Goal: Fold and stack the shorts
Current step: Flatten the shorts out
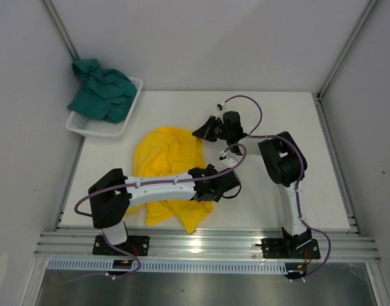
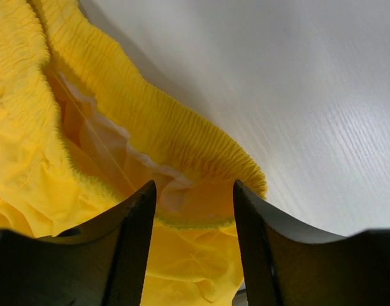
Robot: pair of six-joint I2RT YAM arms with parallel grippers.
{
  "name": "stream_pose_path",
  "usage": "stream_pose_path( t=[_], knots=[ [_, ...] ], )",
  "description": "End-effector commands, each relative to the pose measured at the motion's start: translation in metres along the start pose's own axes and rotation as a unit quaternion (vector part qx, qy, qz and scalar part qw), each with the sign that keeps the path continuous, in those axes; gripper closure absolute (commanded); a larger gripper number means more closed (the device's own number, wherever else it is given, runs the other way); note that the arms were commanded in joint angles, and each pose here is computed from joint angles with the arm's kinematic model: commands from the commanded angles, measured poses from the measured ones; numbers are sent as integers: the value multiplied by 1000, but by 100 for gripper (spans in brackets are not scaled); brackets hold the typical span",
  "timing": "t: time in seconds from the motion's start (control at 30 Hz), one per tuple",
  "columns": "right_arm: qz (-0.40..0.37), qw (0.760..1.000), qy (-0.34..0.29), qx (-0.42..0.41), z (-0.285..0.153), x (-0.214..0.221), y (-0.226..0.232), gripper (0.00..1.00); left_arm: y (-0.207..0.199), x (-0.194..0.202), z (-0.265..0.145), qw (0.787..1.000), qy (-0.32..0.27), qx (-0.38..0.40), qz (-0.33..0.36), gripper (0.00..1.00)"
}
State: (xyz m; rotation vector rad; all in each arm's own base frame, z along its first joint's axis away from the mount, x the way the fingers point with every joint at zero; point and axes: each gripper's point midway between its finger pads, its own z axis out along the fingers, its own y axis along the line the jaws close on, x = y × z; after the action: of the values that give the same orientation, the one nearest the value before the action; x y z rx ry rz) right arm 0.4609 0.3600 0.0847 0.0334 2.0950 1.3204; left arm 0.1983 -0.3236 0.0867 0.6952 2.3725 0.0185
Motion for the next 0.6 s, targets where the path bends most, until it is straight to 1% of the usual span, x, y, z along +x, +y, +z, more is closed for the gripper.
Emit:
stream_pose_path(
  t=[0.0,0.13,0.23,0.27,0.37,0.5,0.57],
  knots=[
    [-27,999,-24,-28,-10,-24,29,100,-21,0,-10,999,10,48,17,46],
    [-27,999,-26,-25,-12,-27,28,100,-38,14,-10,994,29,102,30,47],
    [-25,999,-25,-23,-13,-27,26,100,-45,23,-6,991,40,119,40,47],
    [-28,999,-27,-23,-14,-29,27,100,-51,25,-7,989,44,136,42,46],
    [-29,999,-28,-21,-16,-31,26,100,-55,28,-9,987,50,147,46,46],
    [-29,999,-28,-19,-17,-32,25,100,-50,23,-16,989,43,135,39,43],
    [-28,999,-28,-19,-17,-32,25,100,-54,26,-14,988,51,142,44,43]
  ],
)
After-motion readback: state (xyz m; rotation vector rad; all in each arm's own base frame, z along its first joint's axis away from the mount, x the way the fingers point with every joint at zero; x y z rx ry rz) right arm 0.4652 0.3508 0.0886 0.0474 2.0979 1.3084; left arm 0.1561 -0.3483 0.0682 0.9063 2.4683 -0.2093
